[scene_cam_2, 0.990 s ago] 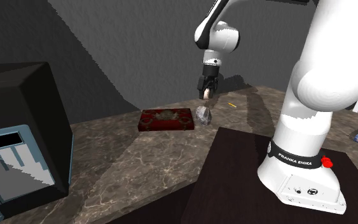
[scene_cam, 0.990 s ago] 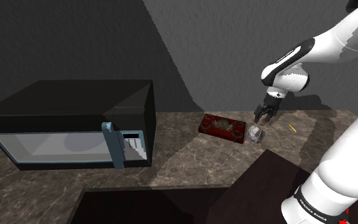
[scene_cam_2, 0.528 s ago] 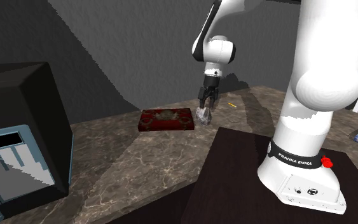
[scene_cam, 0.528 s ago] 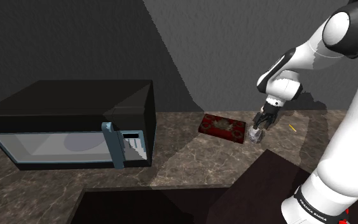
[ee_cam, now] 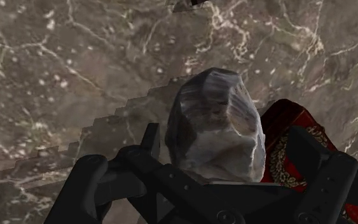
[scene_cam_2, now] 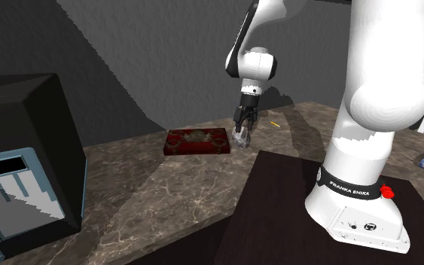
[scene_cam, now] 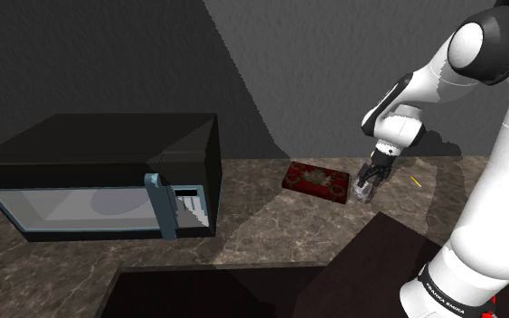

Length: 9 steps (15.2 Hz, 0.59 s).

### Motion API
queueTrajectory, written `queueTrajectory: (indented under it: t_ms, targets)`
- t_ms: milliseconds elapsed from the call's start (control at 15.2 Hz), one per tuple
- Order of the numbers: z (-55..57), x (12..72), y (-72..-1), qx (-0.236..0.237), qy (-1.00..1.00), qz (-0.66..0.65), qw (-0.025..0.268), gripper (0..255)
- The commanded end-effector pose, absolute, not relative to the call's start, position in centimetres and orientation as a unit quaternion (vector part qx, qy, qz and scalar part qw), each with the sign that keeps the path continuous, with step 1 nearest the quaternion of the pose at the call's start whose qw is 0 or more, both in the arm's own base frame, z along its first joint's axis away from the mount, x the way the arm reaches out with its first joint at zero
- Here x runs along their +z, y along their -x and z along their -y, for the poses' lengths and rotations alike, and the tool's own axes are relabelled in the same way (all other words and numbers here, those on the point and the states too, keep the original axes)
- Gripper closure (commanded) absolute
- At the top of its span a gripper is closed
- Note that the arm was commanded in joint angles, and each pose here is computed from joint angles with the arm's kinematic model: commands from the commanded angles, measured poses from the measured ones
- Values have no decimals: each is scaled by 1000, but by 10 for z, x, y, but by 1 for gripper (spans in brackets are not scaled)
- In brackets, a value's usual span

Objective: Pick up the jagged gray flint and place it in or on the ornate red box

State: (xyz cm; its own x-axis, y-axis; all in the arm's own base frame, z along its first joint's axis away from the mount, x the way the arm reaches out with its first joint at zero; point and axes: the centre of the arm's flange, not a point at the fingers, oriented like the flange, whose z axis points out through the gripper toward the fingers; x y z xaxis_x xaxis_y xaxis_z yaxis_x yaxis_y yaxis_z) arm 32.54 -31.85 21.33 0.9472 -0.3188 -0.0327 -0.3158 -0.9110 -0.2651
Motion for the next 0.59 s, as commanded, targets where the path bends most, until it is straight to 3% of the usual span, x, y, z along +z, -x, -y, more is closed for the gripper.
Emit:
queueTrajectory:
  t_ms: [0, 66, 132, 528]
  targets:
    - [319, 213, -325, -6, 977, -162, 135, 0]
    - [319, 213, -325, -6, 977, -162, 135, 0]
    - [319, 213, -325, -6, 977, -162, 135, 255]
    - [318, 214, -325, -6, 977, -162, 135, 255]
